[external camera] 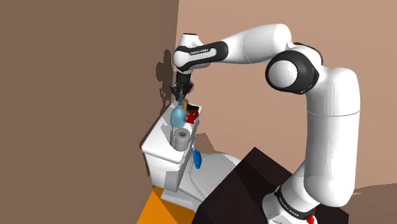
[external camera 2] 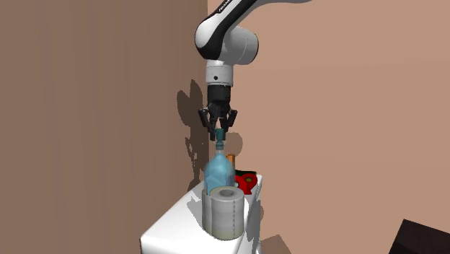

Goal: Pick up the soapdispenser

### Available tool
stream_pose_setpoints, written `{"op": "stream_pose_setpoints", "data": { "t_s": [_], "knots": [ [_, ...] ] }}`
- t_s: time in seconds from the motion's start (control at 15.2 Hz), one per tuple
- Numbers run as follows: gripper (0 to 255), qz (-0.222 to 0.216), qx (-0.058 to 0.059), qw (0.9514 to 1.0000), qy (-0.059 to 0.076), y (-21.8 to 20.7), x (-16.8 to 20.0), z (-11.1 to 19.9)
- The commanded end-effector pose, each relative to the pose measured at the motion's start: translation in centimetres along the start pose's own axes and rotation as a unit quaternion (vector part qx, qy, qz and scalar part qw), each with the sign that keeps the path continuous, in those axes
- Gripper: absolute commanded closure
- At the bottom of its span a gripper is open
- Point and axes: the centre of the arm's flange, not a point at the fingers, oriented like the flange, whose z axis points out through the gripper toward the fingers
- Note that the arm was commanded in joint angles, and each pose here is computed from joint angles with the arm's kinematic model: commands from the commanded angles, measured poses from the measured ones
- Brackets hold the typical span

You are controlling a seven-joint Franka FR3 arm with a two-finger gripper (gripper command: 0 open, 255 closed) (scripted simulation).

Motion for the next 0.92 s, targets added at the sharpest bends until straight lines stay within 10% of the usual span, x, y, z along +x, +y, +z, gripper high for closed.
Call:
{"op": "stream_pose_setpoints", "data": {
  "t_s": [0.0, 0.86],
  "knots": [
    [255, 0.0, 0.0, 1.0, 0.0, -0.1, 0.0, -1.0],
    [255, 0.0, 0.0, 1.0, 0.0, -0.4, -0.1, -6.9]
  ]
}}
